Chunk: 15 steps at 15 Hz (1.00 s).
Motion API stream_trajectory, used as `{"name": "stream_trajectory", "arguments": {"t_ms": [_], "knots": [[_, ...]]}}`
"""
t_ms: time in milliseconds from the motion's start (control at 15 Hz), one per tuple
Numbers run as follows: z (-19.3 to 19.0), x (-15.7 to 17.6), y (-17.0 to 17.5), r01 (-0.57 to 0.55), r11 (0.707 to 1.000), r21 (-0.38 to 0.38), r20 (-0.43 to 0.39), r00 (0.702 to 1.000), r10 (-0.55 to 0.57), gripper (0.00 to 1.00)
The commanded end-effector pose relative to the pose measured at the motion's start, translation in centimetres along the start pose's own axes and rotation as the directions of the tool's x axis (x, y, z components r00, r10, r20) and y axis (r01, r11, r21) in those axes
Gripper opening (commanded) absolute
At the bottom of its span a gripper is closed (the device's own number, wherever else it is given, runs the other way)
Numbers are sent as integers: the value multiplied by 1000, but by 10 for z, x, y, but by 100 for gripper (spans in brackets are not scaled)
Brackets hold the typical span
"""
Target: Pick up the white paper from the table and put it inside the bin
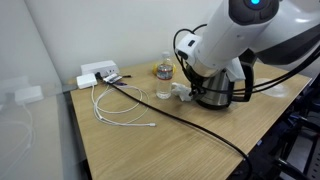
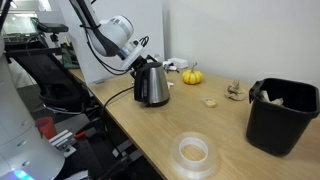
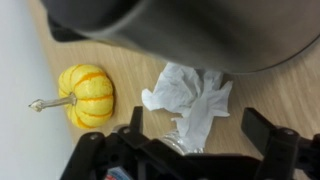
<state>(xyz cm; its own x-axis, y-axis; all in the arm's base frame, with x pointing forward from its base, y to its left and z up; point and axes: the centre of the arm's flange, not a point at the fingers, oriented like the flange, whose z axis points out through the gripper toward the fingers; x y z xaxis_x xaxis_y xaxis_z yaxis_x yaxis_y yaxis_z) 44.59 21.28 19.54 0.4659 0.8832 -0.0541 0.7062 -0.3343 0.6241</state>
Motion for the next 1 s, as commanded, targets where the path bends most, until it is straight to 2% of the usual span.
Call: {"name": "stream_trajectory", "arguments": {"t_ms": [0, 333, 533, 800, 867, 933], "knots": [[16, 13, -14, -33, 999, -17, 44, 998, 34, 100], [30, 36, -12, -85, 995, -58, 58, 994, 88, 100], [50, 36, 3, -120, 987, -106, 97, 987, 131, 100], [74, 31, 12, -149, 981, -122, 148, 975, 167, 99], [78, 30, 13, -157, 981, -115, 154, 973, 174, 78], [83, 30, 14, -165, 980, -109, 159, 970, 181, 74]]}}
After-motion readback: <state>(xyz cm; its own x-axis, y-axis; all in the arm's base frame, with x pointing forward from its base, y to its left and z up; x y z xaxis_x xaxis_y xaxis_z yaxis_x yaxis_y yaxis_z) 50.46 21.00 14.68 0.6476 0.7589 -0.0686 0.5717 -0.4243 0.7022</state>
